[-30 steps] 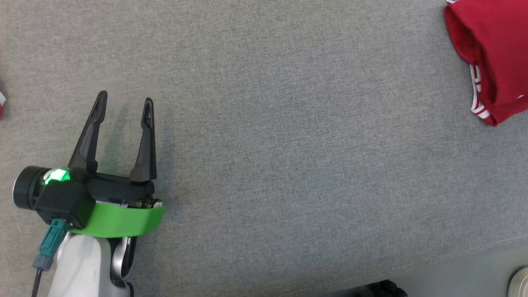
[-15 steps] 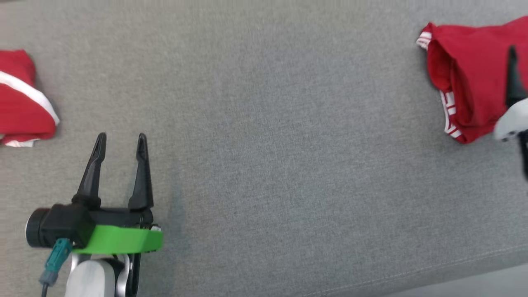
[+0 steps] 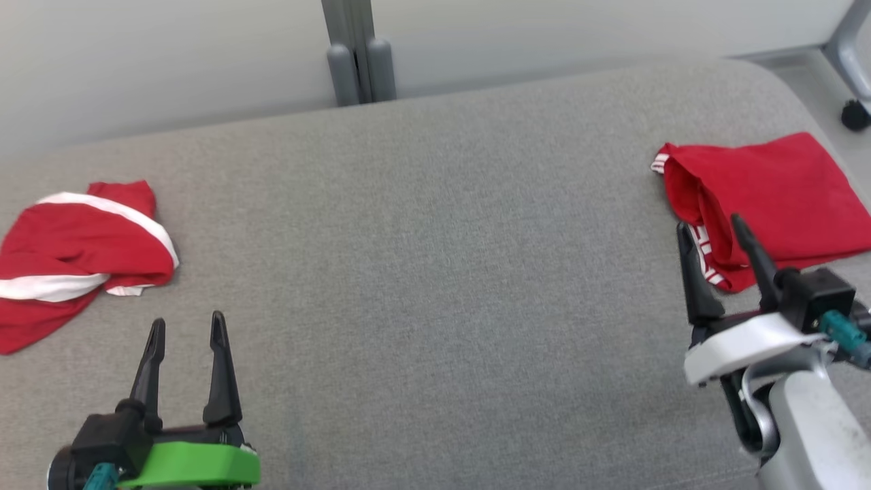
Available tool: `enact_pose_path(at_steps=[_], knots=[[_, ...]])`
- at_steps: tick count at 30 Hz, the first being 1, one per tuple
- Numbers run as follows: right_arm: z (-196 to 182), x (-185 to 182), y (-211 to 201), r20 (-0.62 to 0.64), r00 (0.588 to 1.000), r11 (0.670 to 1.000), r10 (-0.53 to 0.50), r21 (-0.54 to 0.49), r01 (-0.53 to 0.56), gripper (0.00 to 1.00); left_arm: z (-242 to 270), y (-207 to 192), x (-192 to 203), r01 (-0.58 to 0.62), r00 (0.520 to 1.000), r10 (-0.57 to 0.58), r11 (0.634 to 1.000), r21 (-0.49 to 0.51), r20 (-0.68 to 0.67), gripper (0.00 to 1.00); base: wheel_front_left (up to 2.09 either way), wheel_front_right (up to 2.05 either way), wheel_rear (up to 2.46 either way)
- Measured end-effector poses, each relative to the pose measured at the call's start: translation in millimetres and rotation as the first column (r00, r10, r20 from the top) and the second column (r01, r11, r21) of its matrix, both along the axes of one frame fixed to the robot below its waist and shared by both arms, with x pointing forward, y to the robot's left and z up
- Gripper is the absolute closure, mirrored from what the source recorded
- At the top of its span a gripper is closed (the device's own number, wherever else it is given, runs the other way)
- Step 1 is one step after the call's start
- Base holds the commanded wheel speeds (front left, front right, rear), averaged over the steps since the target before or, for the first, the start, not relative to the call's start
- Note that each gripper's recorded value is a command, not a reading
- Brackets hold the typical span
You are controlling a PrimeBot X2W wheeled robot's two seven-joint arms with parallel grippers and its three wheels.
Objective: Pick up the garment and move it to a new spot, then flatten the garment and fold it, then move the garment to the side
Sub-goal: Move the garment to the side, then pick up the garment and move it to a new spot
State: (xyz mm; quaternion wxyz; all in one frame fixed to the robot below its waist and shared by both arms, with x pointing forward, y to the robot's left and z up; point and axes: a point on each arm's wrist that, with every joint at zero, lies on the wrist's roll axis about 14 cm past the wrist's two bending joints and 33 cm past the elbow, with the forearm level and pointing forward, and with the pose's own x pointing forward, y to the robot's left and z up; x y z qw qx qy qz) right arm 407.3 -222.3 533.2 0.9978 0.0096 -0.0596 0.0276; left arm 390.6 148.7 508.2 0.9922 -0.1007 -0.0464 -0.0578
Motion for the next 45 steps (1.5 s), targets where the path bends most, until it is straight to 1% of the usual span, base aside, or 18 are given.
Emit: enact_pose_path(at_steps=[5, 9, 14, 23, 31, 39, 45], knots=[[-0.7, -19.2, 21.5, 0.006, 1.000, 0.999, 0.031, 0.029, -0.031, 0.00, 6.9, 13.0, -20.5, -0.049, 0.999, 0.049, 0.999, -0.007, 0.012, 0.00, 0.00, 0.00, 0.00], [7.9, -21.9, 33.8, 0.035, 0.998, 0.997, 0.044, 0.060, -0.047, 0.00, 11.4, 18.6, -31.0, -0.066, 0.998, 0.066, 0.998, -0.003, 0.026, 0.00, 0.00, 0.00, 0.00], [-1.3, -24.8, 43.5, 0.009, 0.999, 0.994, 0.048, 0.099, -0.049, 0.00, 5.9, 15.7, -34.9, -0.053, 0.999, 0.053, 0.999, 0.004, 0.010, 0.00, 0.00, 0.00, 0.00], [-26.7, -31.6, 43.5, -0.067, 0.997, 0.993, 0.035, 0.114, -0.027, 0.00, -14.8, 9.6, -38.7, -0.028, 0.998, 0.028, 1.000, -0.006, -0.055, 0.00, 0.00, 0.00, 0.00], [-27.5, -33.7, 34.9, -0.069, 0.998, 0.994, 0.006, 0.110, 0.001, 0.00, -14.4, 4.4, -29.9, -0.010, 0.998, 0.010, 1.000, -0.007, -0.055, 0.00, 0.00, 0.00, 0.00], [-27.1, -32.8, 38.0, -0.067, 0.998, 0.994, 0.014, 0.108, -0.006, 0.00, -16.7, 3.8, -28.9, -0.006, 0.998, 0.005, 1.000, -0.009, -0.061, 0.00, 0.00, 0.00, 0.00], [-32.9, -31.4, 46.2, -0.086, 0.996, 0.993, 0.037, 0.111, -0.027, 0.00, -15.8, 12.1, -30.0, -0.032, 0.998, 0.031, 0.999, -0.012, -0.059, 0.00, 0.00, 0.00, 0.00]])
